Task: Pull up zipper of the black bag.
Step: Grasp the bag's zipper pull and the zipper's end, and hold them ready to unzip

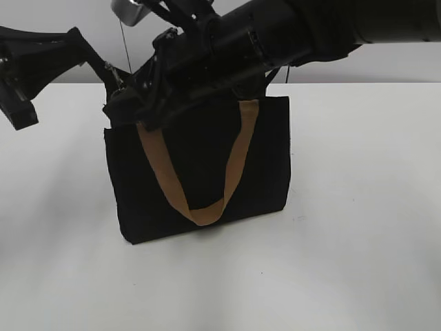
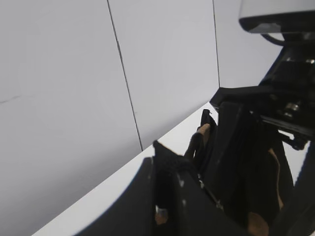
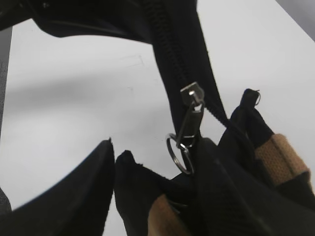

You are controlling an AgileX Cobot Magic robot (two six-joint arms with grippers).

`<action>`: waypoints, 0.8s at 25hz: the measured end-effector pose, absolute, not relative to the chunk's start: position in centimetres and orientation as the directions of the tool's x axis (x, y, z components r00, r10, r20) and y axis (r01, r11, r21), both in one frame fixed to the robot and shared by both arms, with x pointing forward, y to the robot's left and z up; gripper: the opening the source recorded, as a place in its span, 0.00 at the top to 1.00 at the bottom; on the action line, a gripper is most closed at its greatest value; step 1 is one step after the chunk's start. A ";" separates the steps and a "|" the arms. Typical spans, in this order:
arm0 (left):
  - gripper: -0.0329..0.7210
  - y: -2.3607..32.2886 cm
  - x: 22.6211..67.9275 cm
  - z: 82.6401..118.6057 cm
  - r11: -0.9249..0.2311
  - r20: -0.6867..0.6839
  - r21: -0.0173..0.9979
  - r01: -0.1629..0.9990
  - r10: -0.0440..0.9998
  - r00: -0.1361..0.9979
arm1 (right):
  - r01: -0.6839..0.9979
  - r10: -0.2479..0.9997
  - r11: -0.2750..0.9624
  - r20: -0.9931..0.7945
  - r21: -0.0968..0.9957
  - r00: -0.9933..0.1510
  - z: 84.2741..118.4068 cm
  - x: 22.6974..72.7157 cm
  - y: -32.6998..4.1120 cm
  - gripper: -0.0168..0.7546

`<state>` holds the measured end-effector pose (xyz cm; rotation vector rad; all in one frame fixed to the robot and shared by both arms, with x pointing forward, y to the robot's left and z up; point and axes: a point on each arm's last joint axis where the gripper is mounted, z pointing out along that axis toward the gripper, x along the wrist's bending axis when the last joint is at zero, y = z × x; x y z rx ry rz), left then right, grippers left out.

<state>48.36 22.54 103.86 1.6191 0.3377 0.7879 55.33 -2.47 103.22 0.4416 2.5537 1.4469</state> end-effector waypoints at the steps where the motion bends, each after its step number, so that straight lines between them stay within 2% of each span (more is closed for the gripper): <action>1: 0.92 22.5 48.4 103.9 -0.215 0.300 0.954 -0.211 0.620 0.725 | 0.170 0.337 0.485 -0.004 0.858 -0.941 103.2 55.3 -2.5 0.45; 8: 0.92 22.5 48.4 103.9 -0.215 0.300 0.954 -0.211 0.620 0.725 | 0.171 0.335 0.484 -0.002 0.858 -0.942 103.2 55.3 -2.5 0.66; 14: 0.92 22.5 48.4 103.9 -0.215 0.300 0.954 -0.211 0.620 0.725 | 0.202 0.351 0.473 0.026 0.858 -0.936 103.2 55.3 -2.5 0.78; 20: 0.92 22.5 48.4 103.9 -0.215 0.300 0.954 -0.211 0.620 0.725 | 0.235 0.379 0.458 0.051 0.857 -0.924 103.2 55.4 -2.5 0.98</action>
